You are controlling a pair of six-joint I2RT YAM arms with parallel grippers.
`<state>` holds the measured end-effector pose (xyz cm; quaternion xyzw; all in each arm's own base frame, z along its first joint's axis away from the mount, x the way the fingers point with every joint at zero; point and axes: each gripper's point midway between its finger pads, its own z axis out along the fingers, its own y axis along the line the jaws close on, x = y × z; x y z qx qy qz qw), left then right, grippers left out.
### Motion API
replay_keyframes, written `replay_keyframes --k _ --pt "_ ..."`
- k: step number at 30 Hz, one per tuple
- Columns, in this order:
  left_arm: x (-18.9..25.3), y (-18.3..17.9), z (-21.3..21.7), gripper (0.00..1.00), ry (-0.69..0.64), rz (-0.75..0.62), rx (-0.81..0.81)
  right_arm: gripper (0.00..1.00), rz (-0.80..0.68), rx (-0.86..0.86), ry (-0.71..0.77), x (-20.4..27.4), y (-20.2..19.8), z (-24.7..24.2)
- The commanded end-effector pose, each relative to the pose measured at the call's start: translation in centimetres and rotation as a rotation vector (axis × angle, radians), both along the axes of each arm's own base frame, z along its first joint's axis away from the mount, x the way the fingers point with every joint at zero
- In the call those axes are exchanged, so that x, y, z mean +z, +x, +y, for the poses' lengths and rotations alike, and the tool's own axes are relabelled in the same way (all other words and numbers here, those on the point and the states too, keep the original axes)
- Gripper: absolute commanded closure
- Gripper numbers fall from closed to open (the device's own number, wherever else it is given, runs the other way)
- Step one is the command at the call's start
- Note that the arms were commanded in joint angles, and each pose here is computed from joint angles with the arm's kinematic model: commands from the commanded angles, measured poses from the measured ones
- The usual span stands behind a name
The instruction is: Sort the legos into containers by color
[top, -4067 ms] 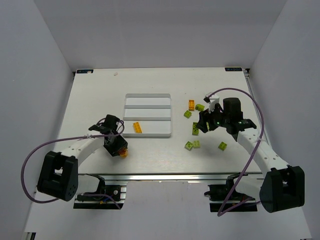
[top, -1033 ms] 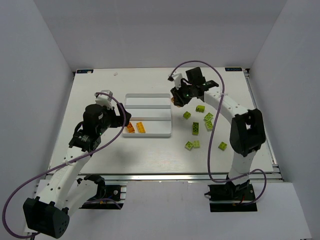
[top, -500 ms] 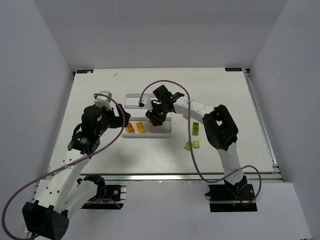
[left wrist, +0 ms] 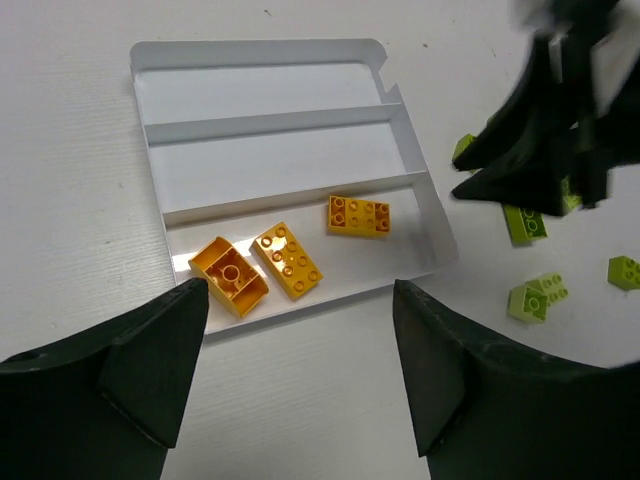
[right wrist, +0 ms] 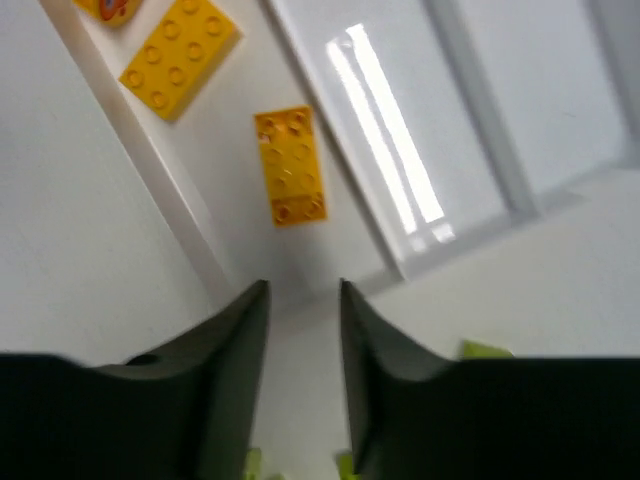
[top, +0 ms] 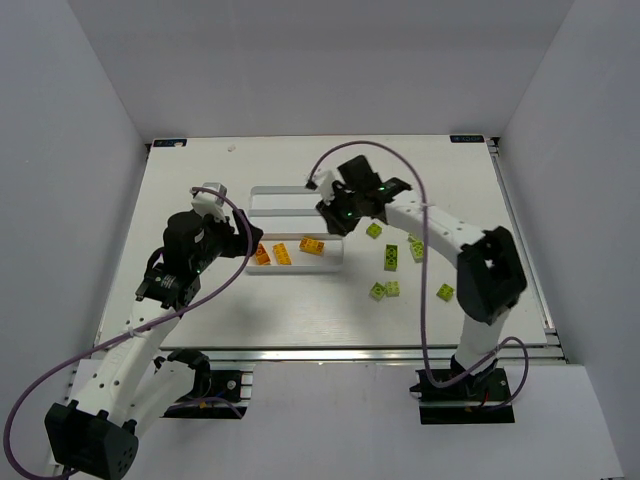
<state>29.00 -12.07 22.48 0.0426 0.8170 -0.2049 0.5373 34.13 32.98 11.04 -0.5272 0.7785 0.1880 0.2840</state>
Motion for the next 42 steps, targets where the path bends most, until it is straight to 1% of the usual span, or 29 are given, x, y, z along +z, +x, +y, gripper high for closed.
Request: replay_keyframes --k 1,2,3,4,5,6,7,8,9,10,11,12,13,14,15,16,17,19,20,22,24,25,27,30,33,34,35,37,42 --pt "0.8 -0.1 -0.6 0.18 -0.017 -0.033 -0.045 0.67 -0.017 -0.227 0.066 3.3 1.3 -4.4" --pt "0.9 -0.2 -0.8 0.23 -0.022 -0.036 -0.057 0.77 -0.014 -0.277 0.081 4.0 1.5 -6.0" --pt "0.9 -0.2 -0.9 0.40 -0.025 -0.036 -0.064 0.80 0.014 -0.333 0.082 3.7 1.7 -7.6" --pt "0.9 -0.3 -1.0 0.51 -0.026 -0.034 -0.070 0.81 0.058 -0.353 0.056 2.3 0.8 -8.7" --pt "1.0 -0.3 -1.2 0.62 -0.029 -0.035 -0.077 0.79 0.063 -0.387 0.057 2.3 1.1 -10.3" --pt "1.1 -0.3 -1.2 0.79 -0.032 -0.035 -0.081 0.74 0.070 -0.424 0.047 1.9 1.5 -11.8" --pt "1.1 -0.4 -1.3 0.83 -0.034 -0.036 -0.087 0.64 0.075 -0.447 0.026 1.0 1.8 -13.4" --pt "1.2 -0.5 -1.4 0.85 -0.036 -0.037 -0.095 0.49 0.064 -0.447 0.010 0.7 2.1 -14.2" --pt "1.2 -0.6 -1.7 0.85 -0.042 -0.037 -0.112 0.15 0.039 -0.476 -0.012 0.4 3.1 -15.9" --pt "1.3 -0.7 -1.8 0.83 -0.043 -0.039 -0.120 0.11 -0.031 -0.451 -0.038 0.4 4.3 -16.6" --pt "1.4 -0.8 -2.0 0.78 -0.049 -0.041 -0.131 0.11 -0.058 -0.440 -0.065 -0.1 5.1 -17.3" --pt "1.4 -0.8 -2.0 0.71 -0.048 -0.041 -0.133 0.11 -0.087 -0.440 -0.084 -0.3 6.1 -18.4" --pt "1.4 -0.9 -2.0 0.54 -0.048 -0.041 -0.133 0.11 -0.118 -0.363 -0.116 -0.6 6.6 -18.6" --pt "1.4 -0.9 -1.9 0.47 -0.047 -0.042 -0.129 0.11 -0.125 -0.339 -0.137 -1.1 7.5 -18.7" --pt "1.4 -0.8 -1.8 0.37 -0.044 -0.042 -0.123 0.11 -0.119 -0.324 -0.155 -1.5 7.8 -19.3" --pt "1.4 -0.8 -1.8 0.35 -0.044 -0.045 -0.123 0.11 -0.105 -0.291 -0.178 -2.6 8.2 -19.3" --pt "1.5 -1.0 -2.0 0.33 -0.044 -0.045 -0.130 0.11 -0.140 -0.253 -0.189 -2.1 9.2 -19.1" --pt "1.5 -1.0 -2.1 0.31 -0.044 -0.047 -0.131 0.11 -0.136 -0.218 -0.197 -3.0 10.0 -18.9" --pt "1.4 -1.0 -2.1 0.30 -0.044 -0.043 -0.133 0.11 -0.163 -0.193 -0.206 -2.7 10.8 -18.8" --pt "1.4 -1.0 -2.1 0.30 -0.043 -0.041 -0.136 0.12 -0.158 -0.188 -0.243 -4.0 11.7 -19.1" --pt "1.3 -1.0 -2.1 0.30 -0.042 -0.040 -0.134 0.13 -0.188 -0.181 -0.273 -3.9 13.1 -19.4" --pt "1.3 -1.0 -2.1 0.30 -0.043 -0.039 -0.136 0.13 -0.183 -0.183 -0.300 -4.7 13.4 -19.8" --pt "1.3 -0.9 -2.1 0.29 -0.040 -0.040 -0.132 0.13 -0.203 -0.169 -0.312 -4.7 14.1 -20.0" --pt "1.0 -0.9 -2.1 0.29 -0.039 -0.031 -0.135 0.17 -0.195 -0.123 -0.325 -5.2 14.3 -20.1" --pt "0.8 -0.8 -2.2 0.29 -0.037 -0.024 -0.135 0.23 -0.164 -0.111 -0.362 -6.3 14.2 -20.8" --pt "0.8 -0.8 -2.2 0.29 -0.037 -0.022 -0.135 0.27 -0.148 -0.100 -0.370 -6.8 14.1 -20.8" --pt "0.9 -0.8 -2.1 0.29 -0.037 -0.027 -0.133 0.29 -0.140 -0.086 -0.374 -7.0 14.0 -20.8" --pt "0.8 -0.7 -2.1 0.29 -0.035 -0.025 -0.132 0.34 -0.100 -0.070 -0.383 -7.7 13.3 -21.3" --pt "0.6 -0.6 -2.1 0.29 -0.033 -0.016 -0.132 0.38 -0.046 -0.029 -0.377 -8.5 11.7 -21.5"
